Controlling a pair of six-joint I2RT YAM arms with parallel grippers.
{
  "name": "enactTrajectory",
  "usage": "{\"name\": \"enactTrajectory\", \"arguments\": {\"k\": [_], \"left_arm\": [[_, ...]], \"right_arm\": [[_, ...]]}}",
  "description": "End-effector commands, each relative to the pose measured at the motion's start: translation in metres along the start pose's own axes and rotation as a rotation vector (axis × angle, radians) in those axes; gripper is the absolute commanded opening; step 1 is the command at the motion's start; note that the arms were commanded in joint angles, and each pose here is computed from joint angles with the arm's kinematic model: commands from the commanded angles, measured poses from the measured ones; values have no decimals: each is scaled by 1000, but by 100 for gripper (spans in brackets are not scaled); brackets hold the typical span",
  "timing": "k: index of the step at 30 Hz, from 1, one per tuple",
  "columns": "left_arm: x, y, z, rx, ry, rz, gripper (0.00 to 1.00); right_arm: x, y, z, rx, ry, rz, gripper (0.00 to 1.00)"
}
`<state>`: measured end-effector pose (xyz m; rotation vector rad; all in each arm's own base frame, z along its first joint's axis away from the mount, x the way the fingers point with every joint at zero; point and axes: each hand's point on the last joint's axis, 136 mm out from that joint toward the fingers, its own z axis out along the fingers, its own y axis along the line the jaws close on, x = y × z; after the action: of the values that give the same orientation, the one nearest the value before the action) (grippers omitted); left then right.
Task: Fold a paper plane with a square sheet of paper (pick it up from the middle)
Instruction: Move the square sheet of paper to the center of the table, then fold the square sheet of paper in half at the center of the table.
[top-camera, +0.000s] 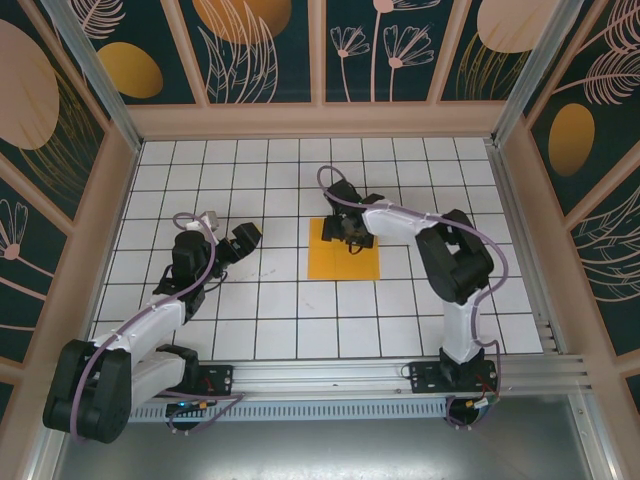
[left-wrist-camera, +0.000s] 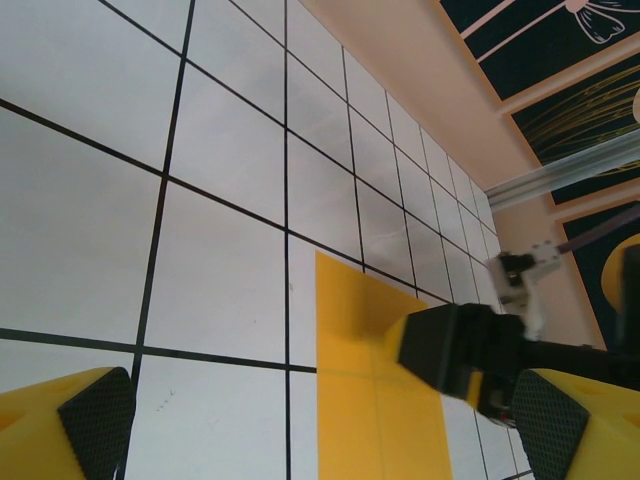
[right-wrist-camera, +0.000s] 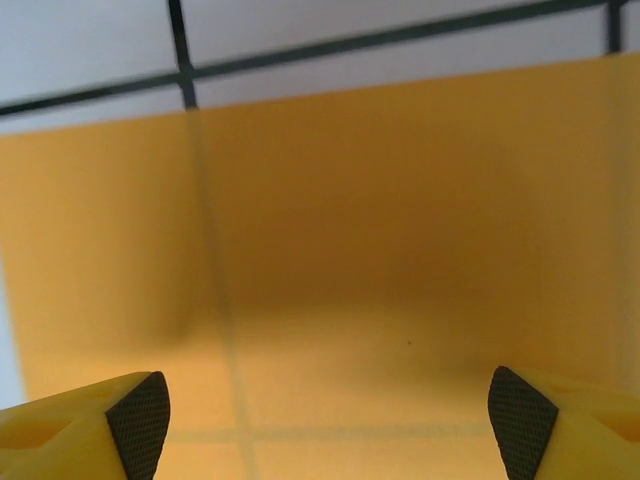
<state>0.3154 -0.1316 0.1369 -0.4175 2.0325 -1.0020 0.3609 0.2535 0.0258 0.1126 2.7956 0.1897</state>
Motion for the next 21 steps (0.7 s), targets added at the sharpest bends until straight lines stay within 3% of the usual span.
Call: {"name": "enactTrajectory", "arguments": {"k": [1,12,18,21], "left_arm": [[-14,-19,-2,50,-41,39,99],[-13,-19,-5,49,-41,41,99],[-13,-19,-4,49,-40,47,99],[-13,-19,-4,48,-40,48,99]], "right_arm": [[10,-7,6,81,40,-59,86],[48,-13,24,120,115,-285,86],[25,0,6,92,29,-300,85],[5,9,-15,73,-45,-246,89]]}}
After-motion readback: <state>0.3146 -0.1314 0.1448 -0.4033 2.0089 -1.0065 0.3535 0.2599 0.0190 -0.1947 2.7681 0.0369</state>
